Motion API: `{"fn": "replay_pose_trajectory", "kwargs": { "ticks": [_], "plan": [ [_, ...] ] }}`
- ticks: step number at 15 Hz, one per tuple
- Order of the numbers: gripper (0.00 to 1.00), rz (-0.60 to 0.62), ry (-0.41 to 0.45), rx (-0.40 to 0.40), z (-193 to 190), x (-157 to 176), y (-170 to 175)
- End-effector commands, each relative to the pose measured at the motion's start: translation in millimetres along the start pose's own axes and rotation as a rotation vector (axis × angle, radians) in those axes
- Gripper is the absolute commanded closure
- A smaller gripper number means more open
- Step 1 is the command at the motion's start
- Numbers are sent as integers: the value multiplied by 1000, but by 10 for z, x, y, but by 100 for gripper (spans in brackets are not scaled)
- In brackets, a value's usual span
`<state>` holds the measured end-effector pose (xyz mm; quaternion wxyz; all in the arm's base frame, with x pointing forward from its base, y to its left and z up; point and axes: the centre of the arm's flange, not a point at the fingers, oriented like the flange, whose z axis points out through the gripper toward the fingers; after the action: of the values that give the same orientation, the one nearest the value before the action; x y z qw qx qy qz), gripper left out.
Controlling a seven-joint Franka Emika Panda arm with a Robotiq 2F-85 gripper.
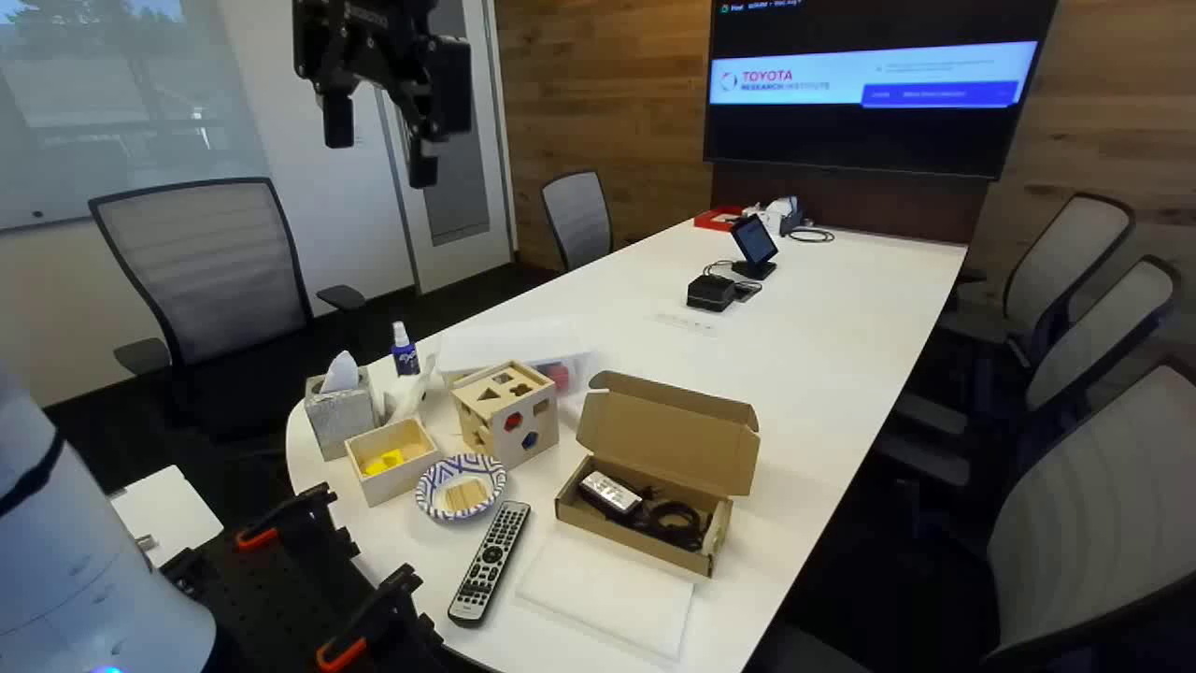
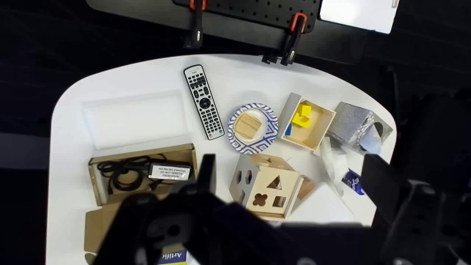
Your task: Press the center button on the remote
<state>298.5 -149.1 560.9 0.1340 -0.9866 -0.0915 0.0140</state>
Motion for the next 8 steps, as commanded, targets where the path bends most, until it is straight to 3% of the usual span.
{"fn": "replay_pose_trajectory", "kwargs": {
  "ticks": [1,8],
  "plan": [
    [0,0,0,0,0,0,0],
    [0,198,5,0,271,307,-166]
  ]
}}
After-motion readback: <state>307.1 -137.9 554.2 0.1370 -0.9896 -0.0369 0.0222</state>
